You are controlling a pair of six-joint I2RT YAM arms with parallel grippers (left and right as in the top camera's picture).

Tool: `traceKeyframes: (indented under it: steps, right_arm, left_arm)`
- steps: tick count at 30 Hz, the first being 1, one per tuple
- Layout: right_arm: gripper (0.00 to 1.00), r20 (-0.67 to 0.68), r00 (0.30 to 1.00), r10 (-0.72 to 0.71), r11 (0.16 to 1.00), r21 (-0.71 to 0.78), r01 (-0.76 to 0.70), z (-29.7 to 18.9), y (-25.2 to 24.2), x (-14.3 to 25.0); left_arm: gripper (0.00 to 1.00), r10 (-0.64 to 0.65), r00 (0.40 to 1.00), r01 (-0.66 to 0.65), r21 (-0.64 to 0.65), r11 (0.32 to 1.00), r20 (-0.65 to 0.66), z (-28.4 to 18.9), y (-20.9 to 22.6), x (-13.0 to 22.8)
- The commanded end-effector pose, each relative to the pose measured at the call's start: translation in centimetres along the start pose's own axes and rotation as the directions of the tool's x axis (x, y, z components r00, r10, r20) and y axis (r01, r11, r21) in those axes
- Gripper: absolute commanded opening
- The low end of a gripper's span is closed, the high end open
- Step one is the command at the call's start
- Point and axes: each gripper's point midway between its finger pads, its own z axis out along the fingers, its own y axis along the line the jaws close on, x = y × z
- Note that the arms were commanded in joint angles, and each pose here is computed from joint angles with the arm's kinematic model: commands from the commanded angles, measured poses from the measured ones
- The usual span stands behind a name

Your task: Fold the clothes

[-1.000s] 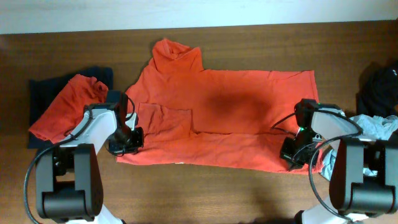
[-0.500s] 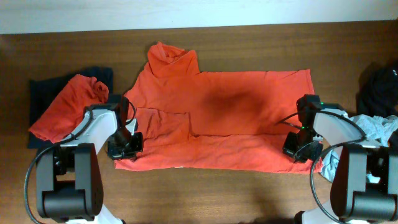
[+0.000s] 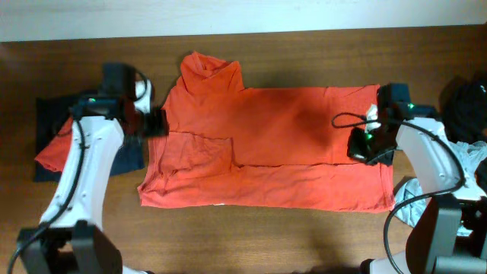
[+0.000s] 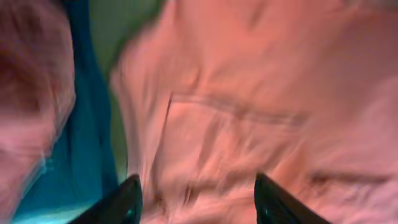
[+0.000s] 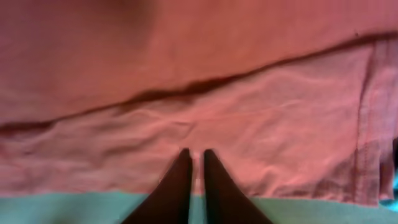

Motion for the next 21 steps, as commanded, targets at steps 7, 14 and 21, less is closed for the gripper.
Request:
traceKeyframes:
  steps: [7, 14, 21]
  right_arm:
    - [0.48, 0.222, 0.971, -0.083, 0.989, -0.099, 0.107, -3.8, 3.2, -5.3]
    - [0.57, 0.385, 0.917, -0.101, 0.977, -0.135, 0.164, -5.1, 4.7, -9.2]
    - [0.57, 0.411, 0.91, -0.061, 0.979, -0.153, 0.135, -4.2, 4.8, -10.8]
  left_arm:
    - [0.57, 0.14, 0.932, -0.196, 0.137, 0.971, 0.335, -0.1, -3.6, -8.9]
    - [0.56, 0.15, 0.892, -0.255, 0.202, 0.946, 0.426, 4.8, -4.8, -12.4]
    - [0.54, 0.162, 0.878, -0.299, 0.253, 0.92, 0.45, 11.6, -7.4, -13.0]
